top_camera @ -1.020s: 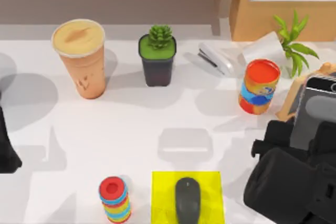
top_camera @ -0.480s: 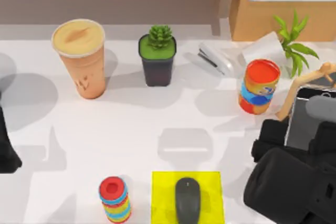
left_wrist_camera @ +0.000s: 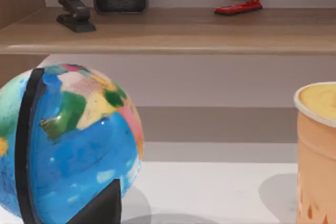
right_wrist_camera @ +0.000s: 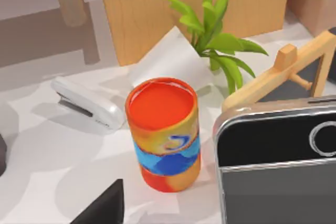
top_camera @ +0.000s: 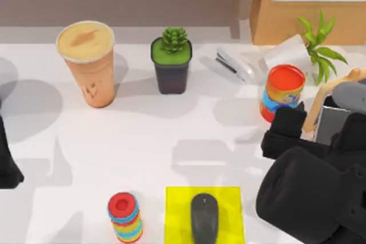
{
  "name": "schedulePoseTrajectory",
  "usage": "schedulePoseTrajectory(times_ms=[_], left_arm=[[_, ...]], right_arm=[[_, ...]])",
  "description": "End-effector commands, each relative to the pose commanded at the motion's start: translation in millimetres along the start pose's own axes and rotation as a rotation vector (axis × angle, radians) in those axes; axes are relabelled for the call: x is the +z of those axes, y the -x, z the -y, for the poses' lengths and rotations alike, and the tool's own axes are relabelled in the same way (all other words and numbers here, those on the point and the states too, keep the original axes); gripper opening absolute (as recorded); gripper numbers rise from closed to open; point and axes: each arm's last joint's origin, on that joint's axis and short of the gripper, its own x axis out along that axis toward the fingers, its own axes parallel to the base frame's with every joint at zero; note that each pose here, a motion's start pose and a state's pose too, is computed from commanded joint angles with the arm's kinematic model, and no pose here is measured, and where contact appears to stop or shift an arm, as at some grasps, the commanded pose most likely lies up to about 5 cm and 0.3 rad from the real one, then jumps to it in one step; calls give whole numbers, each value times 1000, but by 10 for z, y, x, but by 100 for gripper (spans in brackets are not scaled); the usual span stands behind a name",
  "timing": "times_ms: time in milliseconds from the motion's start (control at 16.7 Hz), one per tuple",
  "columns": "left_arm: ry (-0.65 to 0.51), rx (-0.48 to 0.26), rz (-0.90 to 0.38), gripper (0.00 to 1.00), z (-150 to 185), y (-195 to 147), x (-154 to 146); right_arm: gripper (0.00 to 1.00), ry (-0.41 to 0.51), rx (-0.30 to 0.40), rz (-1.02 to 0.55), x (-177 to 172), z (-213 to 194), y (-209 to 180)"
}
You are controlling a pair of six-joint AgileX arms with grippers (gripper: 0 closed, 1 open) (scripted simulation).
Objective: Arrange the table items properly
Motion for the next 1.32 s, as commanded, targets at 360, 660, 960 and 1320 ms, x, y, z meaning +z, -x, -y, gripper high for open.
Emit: schedulePoseTrajectory(times_ms=[360,660,960,1320], left_arm=[[0,0,0,100,0,0,0],[0,0,0,100,0,0,0],[0,0,0,100,0,0,0],[0,0,0,100,0,0,0]], right_arm=[[100,-61,89,29,173,-200,304],[100,28,25,-9,-136,-24,208],[100,93,-75,-61,-393,252,47],[100,84,-69,-64,-378,251,51]])
